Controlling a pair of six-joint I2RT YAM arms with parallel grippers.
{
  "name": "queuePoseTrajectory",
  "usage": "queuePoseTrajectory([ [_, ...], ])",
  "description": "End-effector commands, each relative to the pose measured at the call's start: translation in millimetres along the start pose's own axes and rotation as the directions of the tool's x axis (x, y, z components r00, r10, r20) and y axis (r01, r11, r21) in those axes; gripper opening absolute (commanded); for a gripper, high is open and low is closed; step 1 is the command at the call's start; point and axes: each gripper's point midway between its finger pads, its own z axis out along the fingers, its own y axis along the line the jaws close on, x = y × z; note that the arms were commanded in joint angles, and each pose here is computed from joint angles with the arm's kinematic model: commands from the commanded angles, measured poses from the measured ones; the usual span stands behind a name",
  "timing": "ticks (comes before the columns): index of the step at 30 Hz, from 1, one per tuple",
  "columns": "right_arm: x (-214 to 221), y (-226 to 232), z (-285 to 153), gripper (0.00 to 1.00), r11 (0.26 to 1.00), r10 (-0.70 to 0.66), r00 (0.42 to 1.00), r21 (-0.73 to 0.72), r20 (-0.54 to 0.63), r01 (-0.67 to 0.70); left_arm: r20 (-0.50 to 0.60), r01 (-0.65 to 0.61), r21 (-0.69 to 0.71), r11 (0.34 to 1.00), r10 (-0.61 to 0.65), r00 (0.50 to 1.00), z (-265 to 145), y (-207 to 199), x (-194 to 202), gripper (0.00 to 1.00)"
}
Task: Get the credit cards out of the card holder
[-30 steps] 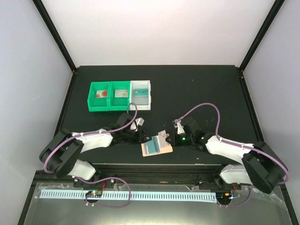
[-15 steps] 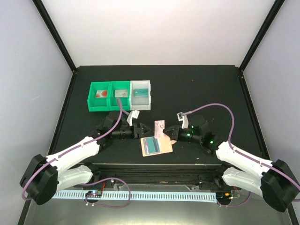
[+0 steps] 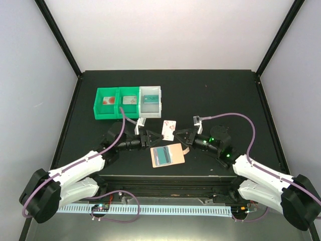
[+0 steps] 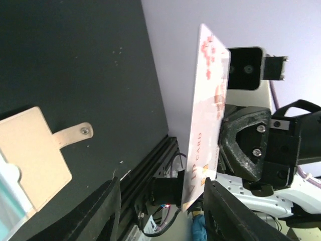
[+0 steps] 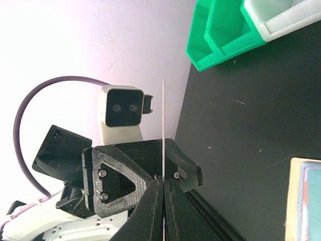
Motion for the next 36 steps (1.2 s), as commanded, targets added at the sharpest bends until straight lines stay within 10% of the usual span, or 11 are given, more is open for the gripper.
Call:
queuePoseTrajectory([
  [1, -3, 16, 2, 0.01, 0.997, 0.019, 1.000, -0.077, -0.002, -0.019, 0.018, -0.017, 0.102, 0.995, 0.016, 1.000, 0, -26, -5, 0.43],
  [9, 7, 9, 5, 0.03, 0.998, -0.008, 0.998, -0.060, -0.061, 0.004, 0.013, -0.036, 0.139, 0.990, 0.034, 0.999, 3, -32, -7, 0.02],
  [19, 8, 15, -22, 0.29, 0.918, -0.364, 0.920, 0.109, -0.145, 0.381, -0.079, -0.172, 0.133, 0.976, 0.184, 0.980, -5, -37, 12, 0.02],
  [36, 32, 51, -21, 0.33, 0.807, -0.515, 0.679, -0.028, -0.523, 0.590, -0.281, -0.369, 0.273, 0.889, 0.440, 0.853, -34, -62, 62, 0.02],
])
